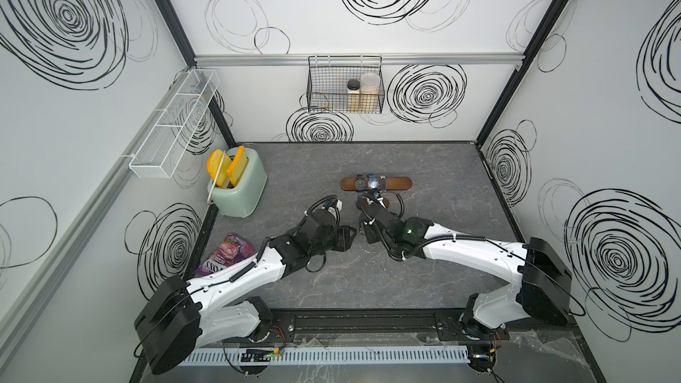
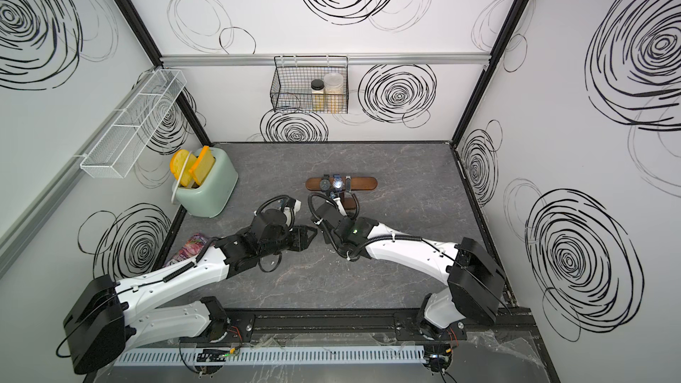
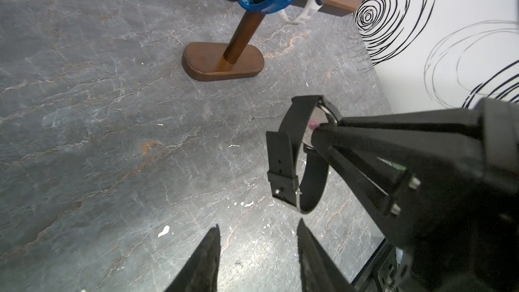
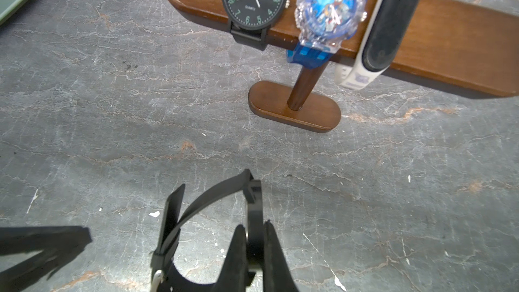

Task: Place watch on stand
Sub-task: Pick up the watch at the center of the board.

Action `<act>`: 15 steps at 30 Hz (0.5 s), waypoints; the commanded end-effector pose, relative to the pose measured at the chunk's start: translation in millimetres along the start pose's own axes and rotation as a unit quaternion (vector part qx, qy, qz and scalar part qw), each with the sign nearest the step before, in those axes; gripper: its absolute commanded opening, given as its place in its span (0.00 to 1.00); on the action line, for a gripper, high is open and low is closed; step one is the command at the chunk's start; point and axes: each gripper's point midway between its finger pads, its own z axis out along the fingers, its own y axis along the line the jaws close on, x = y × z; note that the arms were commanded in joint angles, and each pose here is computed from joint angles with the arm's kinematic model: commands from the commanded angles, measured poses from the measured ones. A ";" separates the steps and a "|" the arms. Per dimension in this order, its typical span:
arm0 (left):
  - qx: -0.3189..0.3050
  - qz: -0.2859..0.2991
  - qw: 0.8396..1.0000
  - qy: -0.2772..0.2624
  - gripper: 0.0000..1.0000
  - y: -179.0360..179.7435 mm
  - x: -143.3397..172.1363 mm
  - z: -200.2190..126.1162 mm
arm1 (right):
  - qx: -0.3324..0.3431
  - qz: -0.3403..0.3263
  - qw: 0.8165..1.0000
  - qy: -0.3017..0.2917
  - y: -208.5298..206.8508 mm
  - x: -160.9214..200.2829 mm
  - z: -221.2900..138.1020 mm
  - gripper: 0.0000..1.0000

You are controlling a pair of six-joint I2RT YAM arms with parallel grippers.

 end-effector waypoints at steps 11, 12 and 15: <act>0.026 -0.001 0.999 -0.036 0.45 -31.1 -23.7 9.2 | 0.002 -0.001 1.000 0.003 -2.5 5.3 -0.4 0.09; 0.024 0.000 0.999 -0.035 0.46 -30.5 -23.3 10.6 | -0.001 -0.001 1.000 0.003 -1.2 4.9 -0.6 0.09; 0.019 -0.001 0.999 -0.030 0.45 -28.8 -21.4 14.8 | -0.003 -0.002 1.000 0.000 1.8 2.6 -3.0 0.09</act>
